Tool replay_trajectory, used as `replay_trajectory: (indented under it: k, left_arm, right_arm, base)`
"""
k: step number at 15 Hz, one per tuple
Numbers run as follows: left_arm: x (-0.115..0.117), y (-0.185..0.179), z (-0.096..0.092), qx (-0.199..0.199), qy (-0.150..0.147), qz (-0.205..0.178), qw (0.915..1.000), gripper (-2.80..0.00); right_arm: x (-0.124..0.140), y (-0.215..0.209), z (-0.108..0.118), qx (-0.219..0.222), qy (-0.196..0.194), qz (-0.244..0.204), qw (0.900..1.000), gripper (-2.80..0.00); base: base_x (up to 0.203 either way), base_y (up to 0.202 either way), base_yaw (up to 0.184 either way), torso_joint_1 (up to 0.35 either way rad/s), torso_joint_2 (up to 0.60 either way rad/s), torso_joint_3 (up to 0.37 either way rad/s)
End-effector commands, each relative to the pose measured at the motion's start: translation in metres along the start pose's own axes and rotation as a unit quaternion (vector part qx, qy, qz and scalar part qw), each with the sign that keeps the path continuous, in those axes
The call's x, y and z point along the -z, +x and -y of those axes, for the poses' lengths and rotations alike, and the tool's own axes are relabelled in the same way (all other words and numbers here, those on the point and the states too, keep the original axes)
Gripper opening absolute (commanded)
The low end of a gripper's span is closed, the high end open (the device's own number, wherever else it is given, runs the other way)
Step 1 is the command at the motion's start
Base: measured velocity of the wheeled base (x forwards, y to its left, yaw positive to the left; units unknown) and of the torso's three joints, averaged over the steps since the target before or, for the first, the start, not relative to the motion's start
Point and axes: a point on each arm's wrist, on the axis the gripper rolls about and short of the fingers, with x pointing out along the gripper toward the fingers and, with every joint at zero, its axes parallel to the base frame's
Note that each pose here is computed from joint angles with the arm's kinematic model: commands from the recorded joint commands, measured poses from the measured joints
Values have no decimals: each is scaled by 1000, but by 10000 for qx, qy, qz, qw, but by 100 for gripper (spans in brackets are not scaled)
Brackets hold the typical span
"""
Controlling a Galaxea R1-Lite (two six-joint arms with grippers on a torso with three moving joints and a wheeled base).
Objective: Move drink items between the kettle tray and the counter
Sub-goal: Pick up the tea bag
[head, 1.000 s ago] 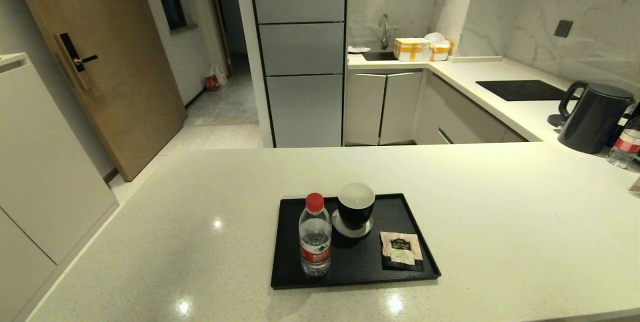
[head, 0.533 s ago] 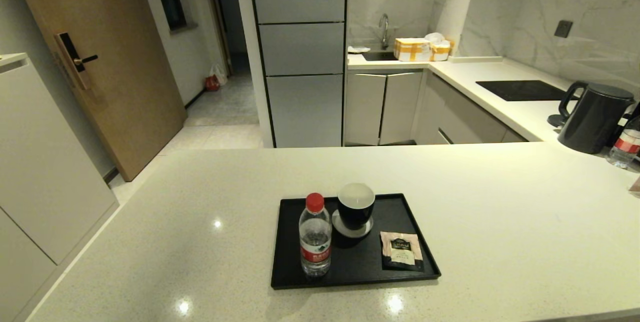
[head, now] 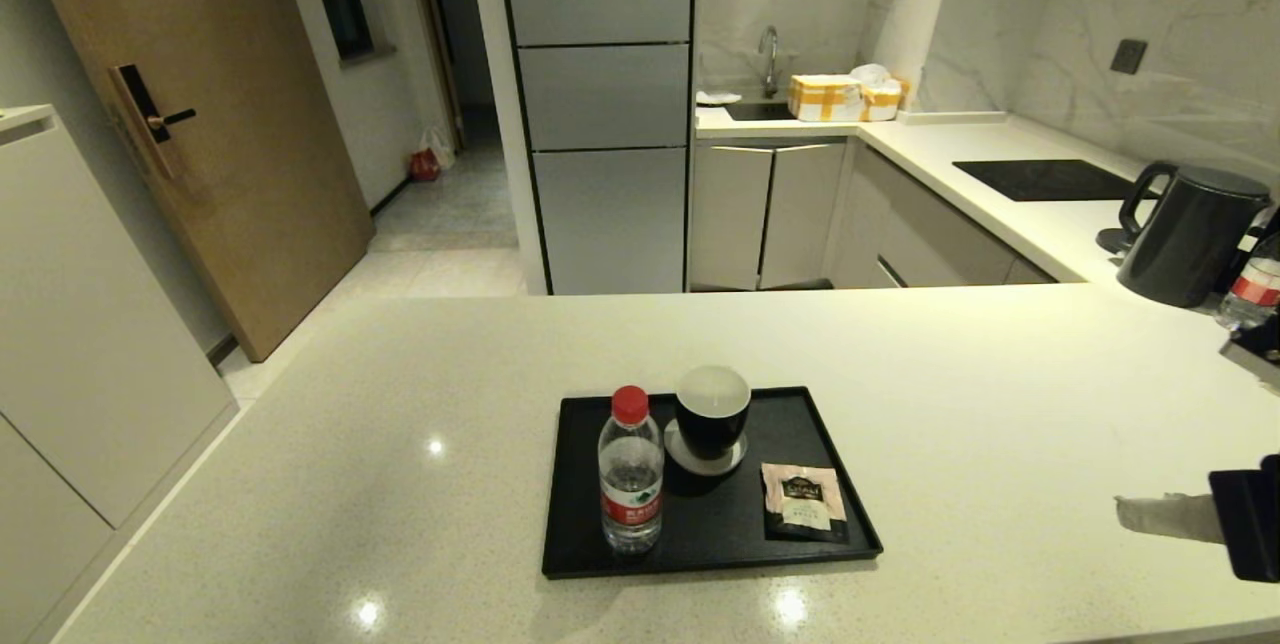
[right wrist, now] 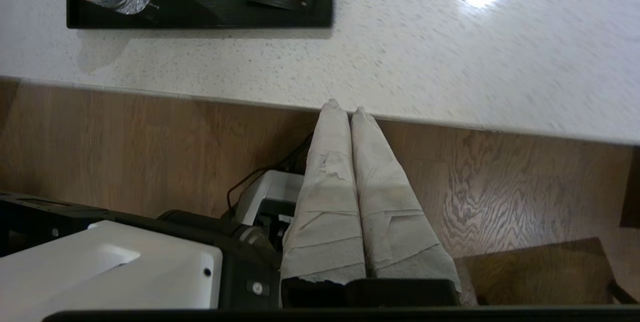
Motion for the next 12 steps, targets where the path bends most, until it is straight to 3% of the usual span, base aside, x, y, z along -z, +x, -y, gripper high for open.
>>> replay_trajectory:
  k: [1,5,8,12]
  left_arm:
    - [0,0,0,10,-21,31,10000,-280]
    - [0,0,0,3,-45,29,10000,-280]
    - [0,0,0,3,-45,29,10000,-280]
    - [0,0,0,3,-45,29,10000,-280]
  right_arm:
    - [-12,38,1,-82,-9,-518,9986,-280]
    - [-26,75,-6,-255,-231,-567,9978,-280]
    - [-35,75,-11,-332,-32,-371,9988,-280]
    - [-31,76,-12,-345,65,-441,9984,-280]
  base:
    - [0,0,0,0,0,0]
    - [0,0,0,0,0,0]
    - [0,0,0,0,0,0]
    - [0,0,0,0,0,0]
